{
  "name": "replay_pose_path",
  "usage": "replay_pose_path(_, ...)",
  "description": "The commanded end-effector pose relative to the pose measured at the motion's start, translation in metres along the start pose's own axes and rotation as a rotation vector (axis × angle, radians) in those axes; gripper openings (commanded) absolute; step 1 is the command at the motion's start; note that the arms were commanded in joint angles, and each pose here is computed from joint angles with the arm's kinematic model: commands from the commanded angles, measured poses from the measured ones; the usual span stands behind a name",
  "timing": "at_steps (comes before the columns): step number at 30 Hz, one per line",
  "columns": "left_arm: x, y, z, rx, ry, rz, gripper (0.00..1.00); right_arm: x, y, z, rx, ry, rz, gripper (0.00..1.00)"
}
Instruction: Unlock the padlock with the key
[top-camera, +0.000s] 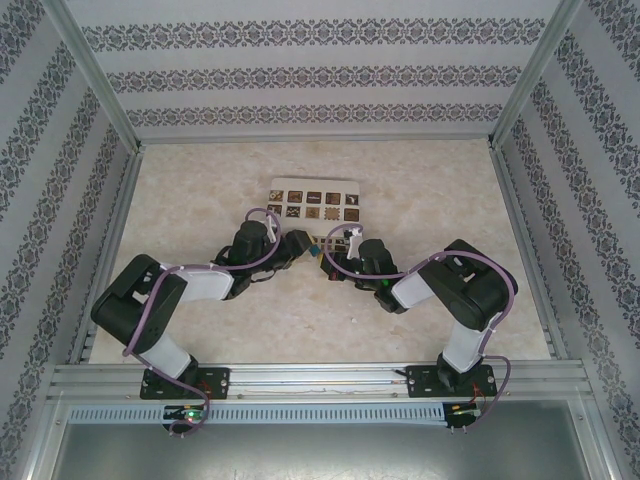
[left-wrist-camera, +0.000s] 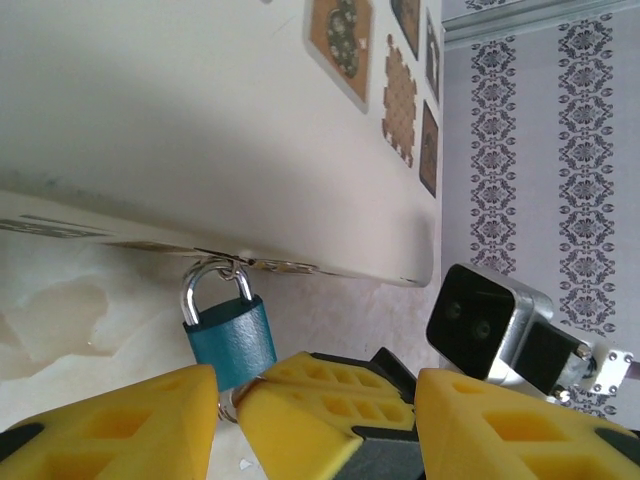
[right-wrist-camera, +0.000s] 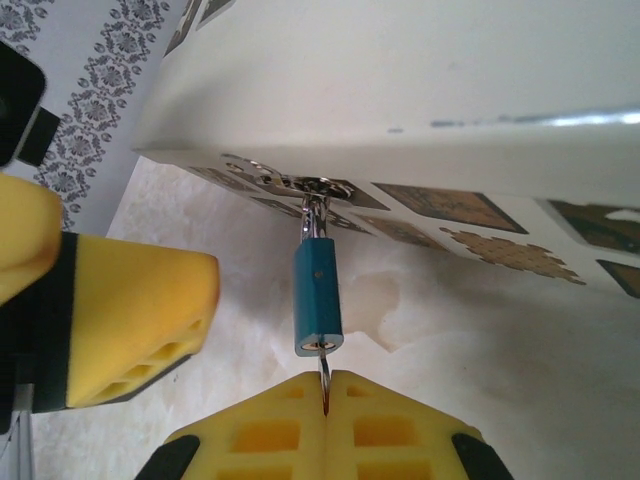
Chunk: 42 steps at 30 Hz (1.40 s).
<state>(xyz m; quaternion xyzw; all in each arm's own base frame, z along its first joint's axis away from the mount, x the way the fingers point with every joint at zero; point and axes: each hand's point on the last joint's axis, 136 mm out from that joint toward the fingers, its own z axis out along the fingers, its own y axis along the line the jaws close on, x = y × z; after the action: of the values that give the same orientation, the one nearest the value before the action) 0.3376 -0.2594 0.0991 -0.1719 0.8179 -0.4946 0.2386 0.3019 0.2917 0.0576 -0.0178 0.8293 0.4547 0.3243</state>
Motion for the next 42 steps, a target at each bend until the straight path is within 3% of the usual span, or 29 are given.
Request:
replay_pose_path(1, -0.005, -0.002, 0.002, 0.039, -0.015, -0.028, 0.55, -0.016, 0.029, 0.002, -0.083, -0.044, 0.007, 0.0)
replay_pose_path(7, -0.004, 0.007, 0.009, 0.038, -0.015, -0.067, 0.55, -0.019, 0.034, 0.004, -0.088, -0.049, 0.038, 0.0)
replay_pose_path(23, -0.004, 0.022, 0.02, 0.076, -0.046, -0.168, 0.43, -0.025, 0.04, 0.007, -0.096, -0.049, 0.11, 0.0)
replay_pose_path(34, 0.001, 0.028, 0.026, 0.048, -0.025, -0.188, 0.46, -0.031, 0.044, 0.006, -0.108, -0.052, 0.13, 0.0)
replay_pose_path(42, 0.003, 0.028, 0.029, 0.025, -0.015, -0.182, 0.43, -0.032, 0.042, 0.005, -0.107, -0.055, 0.151, 0.0)
